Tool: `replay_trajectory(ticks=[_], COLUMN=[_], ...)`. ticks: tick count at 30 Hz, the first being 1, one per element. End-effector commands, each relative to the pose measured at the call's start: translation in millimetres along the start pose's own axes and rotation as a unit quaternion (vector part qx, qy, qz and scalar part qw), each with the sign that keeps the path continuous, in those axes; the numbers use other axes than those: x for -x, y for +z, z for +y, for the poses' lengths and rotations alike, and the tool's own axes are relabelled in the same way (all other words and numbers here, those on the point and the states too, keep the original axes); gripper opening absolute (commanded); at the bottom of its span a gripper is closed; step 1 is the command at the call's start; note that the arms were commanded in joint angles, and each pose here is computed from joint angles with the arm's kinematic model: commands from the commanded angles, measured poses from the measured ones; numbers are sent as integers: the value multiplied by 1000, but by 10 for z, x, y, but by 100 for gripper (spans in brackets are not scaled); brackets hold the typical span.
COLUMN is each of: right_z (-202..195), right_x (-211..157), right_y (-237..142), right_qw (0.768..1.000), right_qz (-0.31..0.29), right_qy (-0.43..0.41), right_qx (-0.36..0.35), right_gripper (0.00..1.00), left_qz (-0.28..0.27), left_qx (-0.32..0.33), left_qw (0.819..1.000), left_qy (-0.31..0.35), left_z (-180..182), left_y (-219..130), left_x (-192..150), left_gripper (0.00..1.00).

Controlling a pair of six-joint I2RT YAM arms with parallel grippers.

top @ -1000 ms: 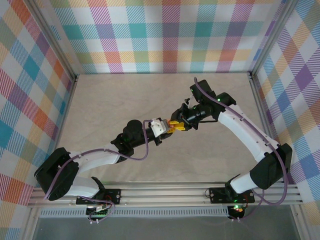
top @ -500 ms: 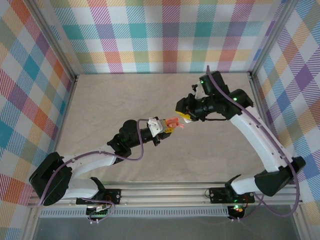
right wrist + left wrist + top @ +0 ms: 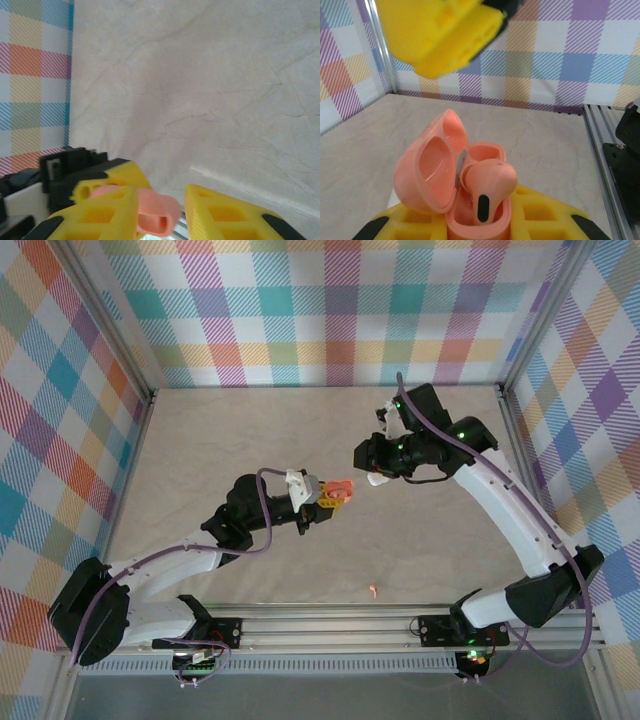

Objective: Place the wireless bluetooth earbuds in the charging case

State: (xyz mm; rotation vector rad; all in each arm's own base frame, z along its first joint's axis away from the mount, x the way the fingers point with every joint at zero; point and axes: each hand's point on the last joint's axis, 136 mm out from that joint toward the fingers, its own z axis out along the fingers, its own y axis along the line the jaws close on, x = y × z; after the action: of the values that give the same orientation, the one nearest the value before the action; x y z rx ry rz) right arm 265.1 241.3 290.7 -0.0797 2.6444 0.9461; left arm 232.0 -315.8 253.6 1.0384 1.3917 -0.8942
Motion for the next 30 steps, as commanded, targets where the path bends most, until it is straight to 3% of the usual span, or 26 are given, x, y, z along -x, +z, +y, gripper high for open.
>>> replay_trajectory(ticks=[1, 7, 16, 30], right_z=[102, 349, 551, 624], right_x=[-26, -289, -360, -467], right_y=[-96, 10, 295, 442], right_qw=[998, 990, 986, 984], right_qz=[-23, -16, 20, 48], right_qy=[-39, -106, -134, -159], right_qx=[43, 91, 97, 72], right_gripper=[26, 15, 13, 6], left_qz=[-1, 0, -6, -3], left_qx=[14, 11, -13, -19], left_qw=[999, 998, 998, 999], left_qy=[-34, -61, -58, -45], left_z=[127, 186, 106, 66], left_y=[-34, -42, -54, -79], left_x=[-18, -29, 27, 48], left_gripper=[0, 0, 0, 0])
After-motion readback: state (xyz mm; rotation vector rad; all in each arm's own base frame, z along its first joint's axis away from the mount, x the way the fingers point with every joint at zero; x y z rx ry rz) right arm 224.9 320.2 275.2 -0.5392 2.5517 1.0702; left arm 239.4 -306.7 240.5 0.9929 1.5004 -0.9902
